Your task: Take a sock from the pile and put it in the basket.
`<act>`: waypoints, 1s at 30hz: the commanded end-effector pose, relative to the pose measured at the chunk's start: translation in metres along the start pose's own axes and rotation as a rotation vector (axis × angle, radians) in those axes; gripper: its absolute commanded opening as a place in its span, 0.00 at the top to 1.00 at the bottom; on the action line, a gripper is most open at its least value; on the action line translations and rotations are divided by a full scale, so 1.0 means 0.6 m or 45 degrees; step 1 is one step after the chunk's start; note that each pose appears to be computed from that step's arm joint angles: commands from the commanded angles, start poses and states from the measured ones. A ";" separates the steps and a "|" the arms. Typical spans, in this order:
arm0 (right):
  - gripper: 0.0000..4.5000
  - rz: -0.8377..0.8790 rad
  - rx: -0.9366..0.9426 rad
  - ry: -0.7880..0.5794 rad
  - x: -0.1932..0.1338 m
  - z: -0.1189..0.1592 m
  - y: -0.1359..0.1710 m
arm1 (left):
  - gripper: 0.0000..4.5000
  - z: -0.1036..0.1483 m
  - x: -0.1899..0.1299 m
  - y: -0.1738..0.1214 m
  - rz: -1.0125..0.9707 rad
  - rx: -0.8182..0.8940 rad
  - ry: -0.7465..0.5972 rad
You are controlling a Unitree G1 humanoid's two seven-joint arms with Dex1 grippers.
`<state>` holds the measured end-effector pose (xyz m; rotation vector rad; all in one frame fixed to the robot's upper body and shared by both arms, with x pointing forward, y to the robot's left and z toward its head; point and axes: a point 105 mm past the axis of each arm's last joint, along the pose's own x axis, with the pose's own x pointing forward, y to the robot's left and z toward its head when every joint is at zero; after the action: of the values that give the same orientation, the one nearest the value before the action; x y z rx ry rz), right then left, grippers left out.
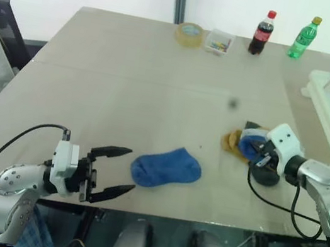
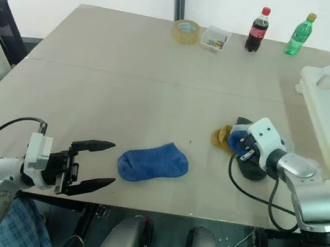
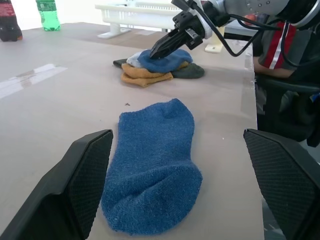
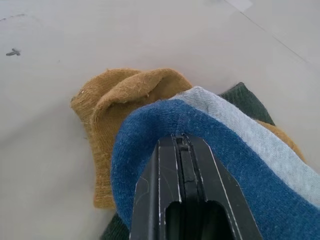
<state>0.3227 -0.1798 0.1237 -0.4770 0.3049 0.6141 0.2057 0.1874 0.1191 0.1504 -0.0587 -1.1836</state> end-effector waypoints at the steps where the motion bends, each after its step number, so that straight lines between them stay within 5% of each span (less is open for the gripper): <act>1: 0.99 -0.046 -0.045 -0.061 -0.013 0.030 -0.011 | 0.00 0.004 -0.002 -0.002 -0.006 0.024 -0.011; 11: 0.99 0.033 -0.052 -0.157 0.010 0.077 0.016 | 0.00 0.002 -0.001 -0.003 -0.010 0.019 -0.008; 30: 0.99 0.656 -0.124 -0.406 0.223 0.250 0.244 | 0.00 0.003 -0.008 -0.009 0.048 0.039 -0.007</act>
<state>0.3563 0.0596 0.1364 -0.3659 0.1444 1.1790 0.2008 0.1907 0.1091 0.1327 -0.0333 -1.1447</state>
